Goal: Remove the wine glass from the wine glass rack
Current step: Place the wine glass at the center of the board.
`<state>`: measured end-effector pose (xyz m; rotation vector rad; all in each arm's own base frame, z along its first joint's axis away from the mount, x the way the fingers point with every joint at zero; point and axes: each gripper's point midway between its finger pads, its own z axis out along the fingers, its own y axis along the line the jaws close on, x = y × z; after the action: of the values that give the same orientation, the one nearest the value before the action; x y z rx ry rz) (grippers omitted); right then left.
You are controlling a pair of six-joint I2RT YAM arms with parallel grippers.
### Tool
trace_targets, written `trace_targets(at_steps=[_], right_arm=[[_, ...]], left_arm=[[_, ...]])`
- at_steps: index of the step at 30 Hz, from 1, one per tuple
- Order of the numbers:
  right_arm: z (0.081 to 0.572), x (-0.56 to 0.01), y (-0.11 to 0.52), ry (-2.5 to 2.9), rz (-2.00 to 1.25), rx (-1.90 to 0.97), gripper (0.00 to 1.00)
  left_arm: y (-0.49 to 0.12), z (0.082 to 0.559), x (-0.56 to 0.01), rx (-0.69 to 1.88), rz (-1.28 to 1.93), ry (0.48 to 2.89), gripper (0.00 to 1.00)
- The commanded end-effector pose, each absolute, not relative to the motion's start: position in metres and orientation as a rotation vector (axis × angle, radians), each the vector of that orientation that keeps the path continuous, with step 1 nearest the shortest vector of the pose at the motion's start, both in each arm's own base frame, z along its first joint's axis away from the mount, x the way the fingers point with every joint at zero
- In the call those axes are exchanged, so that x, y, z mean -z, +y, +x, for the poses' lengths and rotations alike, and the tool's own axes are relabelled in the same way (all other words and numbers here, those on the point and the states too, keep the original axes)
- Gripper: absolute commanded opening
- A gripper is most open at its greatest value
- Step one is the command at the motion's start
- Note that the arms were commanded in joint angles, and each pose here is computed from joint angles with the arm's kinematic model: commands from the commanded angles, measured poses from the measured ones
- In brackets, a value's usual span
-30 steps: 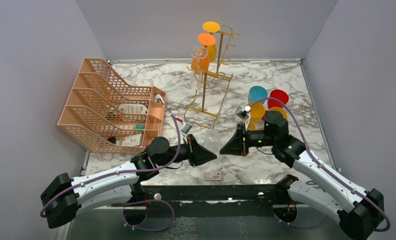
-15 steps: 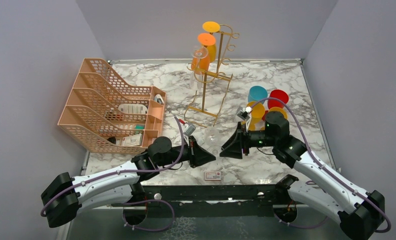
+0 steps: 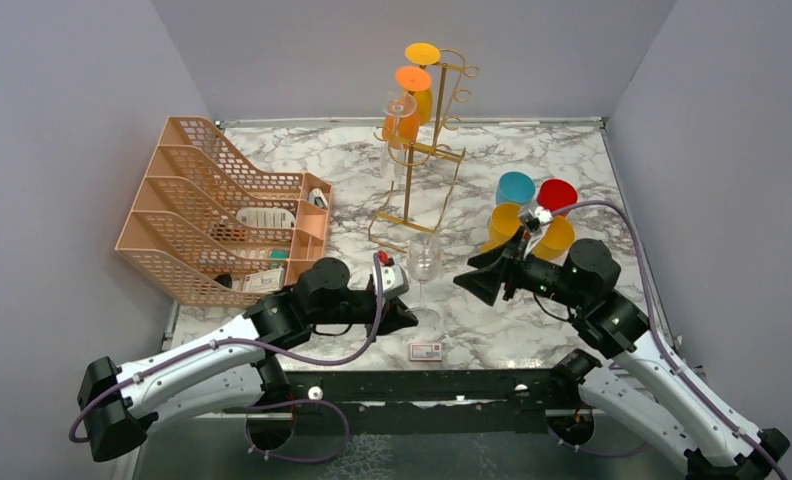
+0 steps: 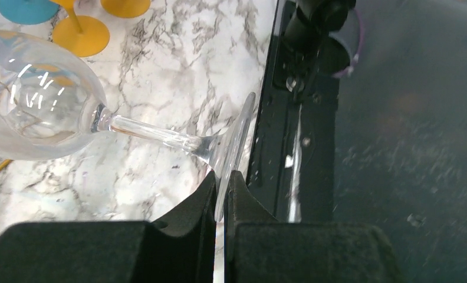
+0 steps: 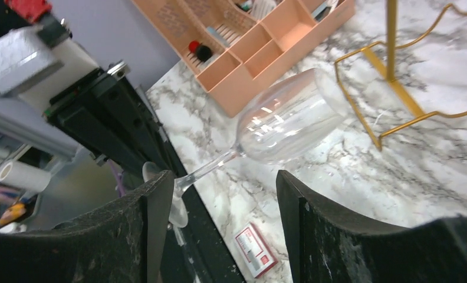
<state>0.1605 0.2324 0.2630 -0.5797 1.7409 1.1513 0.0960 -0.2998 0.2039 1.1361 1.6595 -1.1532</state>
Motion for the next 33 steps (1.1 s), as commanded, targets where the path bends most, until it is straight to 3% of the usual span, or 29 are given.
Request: trace_targets(at_steps=[1, 12, 26, 33], right_arm=[[0.180, -0.264, 0.215, 1.733, -0.445, -1.024, 0.68], [0.187, -0.263, 0.217, 1.782, -0.388, -1.025, 0.69], [0.177, -0.235, 0.260, 1.998, -0.533, -1.249, 0.69], [0.211, -0.252, 0.240, 1.950, -0.346, -1.043, 0.70]], left_arm=[[-0.285, 0.086, -0.204, 1.021, 1.382, 1.396, 0.00], [-0.276, 0.070, -0.181, 0.966, 1.521, 1.082, 0.00], [-0.262, 0.055, -0.191, 1.022, 1.454, 1.034, 0.00], [-0.261, 0.055, -0.184, 1.015, 1.481, 1.059, 0.00]])
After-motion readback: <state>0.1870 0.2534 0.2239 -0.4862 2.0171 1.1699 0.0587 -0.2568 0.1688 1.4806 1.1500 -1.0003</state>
